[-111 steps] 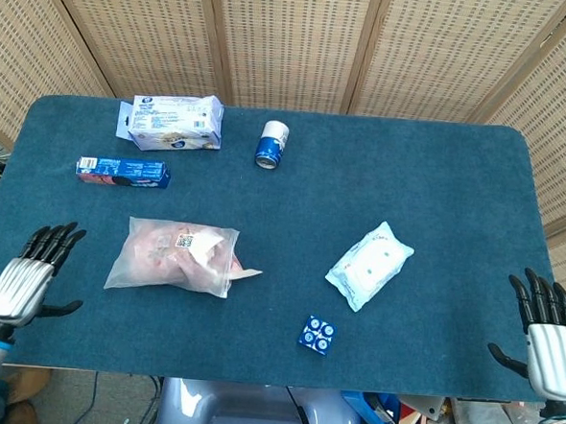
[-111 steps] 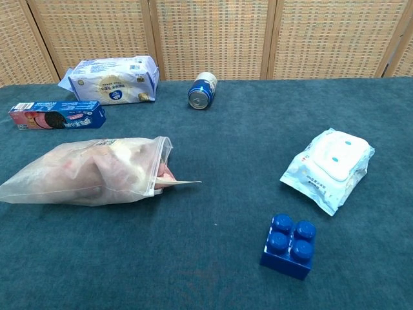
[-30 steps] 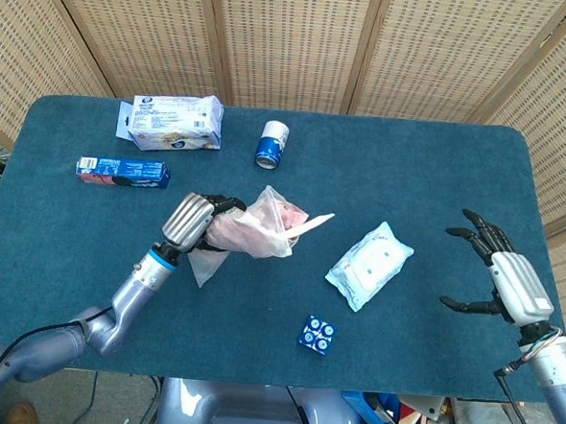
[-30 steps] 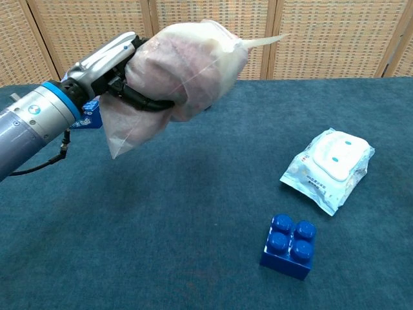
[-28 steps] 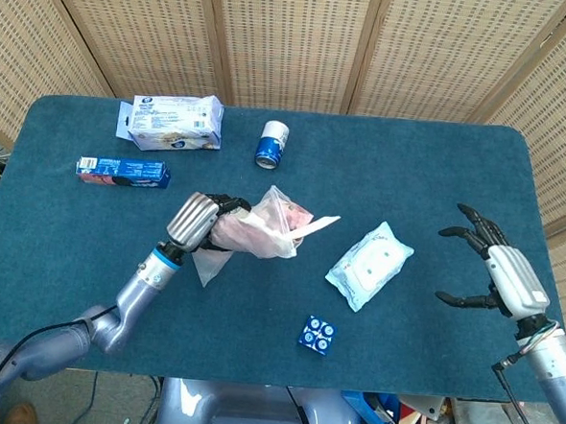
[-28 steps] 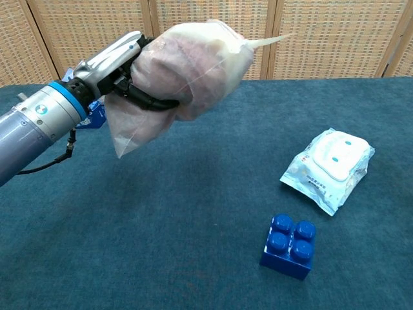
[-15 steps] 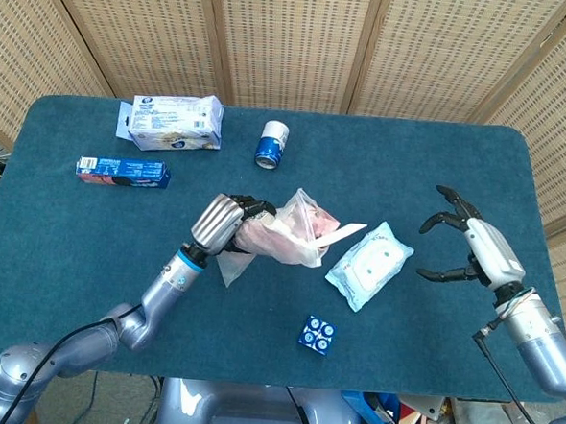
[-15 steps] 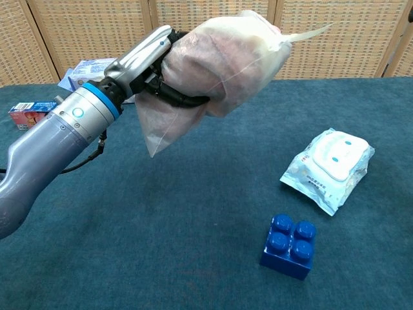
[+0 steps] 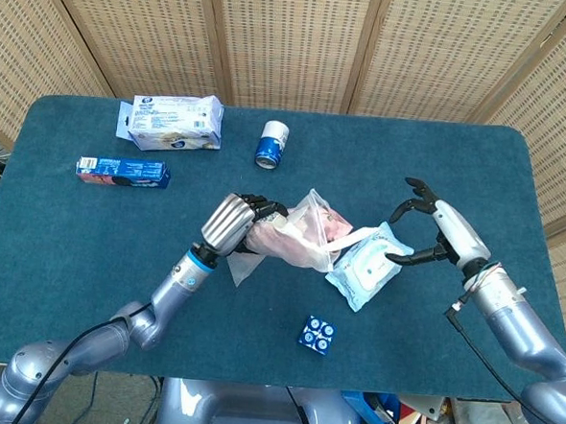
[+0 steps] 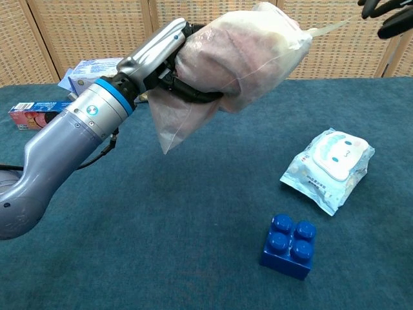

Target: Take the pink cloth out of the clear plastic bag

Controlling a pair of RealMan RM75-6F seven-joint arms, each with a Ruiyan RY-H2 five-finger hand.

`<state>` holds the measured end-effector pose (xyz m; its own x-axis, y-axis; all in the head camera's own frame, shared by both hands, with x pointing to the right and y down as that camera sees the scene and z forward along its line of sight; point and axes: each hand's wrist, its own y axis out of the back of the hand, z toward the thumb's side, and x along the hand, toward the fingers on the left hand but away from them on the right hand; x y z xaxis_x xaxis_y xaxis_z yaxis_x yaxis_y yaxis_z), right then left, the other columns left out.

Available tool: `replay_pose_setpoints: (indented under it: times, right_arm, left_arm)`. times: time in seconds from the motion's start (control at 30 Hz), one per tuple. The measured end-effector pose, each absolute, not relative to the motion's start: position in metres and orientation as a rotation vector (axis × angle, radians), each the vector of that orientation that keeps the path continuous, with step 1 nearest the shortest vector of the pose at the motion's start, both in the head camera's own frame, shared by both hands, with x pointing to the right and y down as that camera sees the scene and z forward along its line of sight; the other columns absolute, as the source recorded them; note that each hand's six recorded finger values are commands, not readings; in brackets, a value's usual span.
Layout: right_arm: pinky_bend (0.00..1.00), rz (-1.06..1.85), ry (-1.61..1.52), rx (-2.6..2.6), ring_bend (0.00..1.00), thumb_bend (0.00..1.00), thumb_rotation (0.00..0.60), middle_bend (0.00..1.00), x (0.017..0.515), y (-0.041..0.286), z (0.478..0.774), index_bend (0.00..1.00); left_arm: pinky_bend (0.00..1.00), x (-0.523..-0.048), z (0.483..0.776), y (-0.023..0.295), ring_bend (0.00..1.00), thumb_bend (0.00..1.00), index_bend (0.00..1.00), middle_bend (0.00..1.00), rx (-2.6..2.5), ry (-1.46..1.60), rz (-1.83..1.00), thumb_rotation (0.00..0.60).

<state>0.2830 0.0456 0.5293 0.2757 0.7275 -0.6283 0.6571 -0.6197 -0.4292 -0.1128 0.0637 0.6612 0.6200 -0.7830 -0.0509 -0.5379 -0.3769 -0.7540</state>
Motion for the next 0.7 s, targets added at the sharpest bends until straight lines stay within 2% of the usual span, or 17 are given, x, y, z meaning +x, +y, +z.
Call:
replay_pose_setpoints:
  times: [0.27,0.7]
  right_arm:
    - [0.0,1.253,-1.341,-2.493,0.0,0.04,0.6,0.04,0.266,0.042,0.508,0.46]
    - [0.0,1.256,-1.311,-2.48,0.0,0.04,0.6,0.04,0.241,0.038,0.511,0.46]
  left_arm:
    - [0.66,-0.11,0.655,0.059,0.56,0.3,0.63,0.63,-2.05,1.033,-0.406,0.6]
    - [0.66,-0.097,0.649,0.061,0.56,0.3,0.63,0.63,-2.069,1.059,-0.387,0.6]
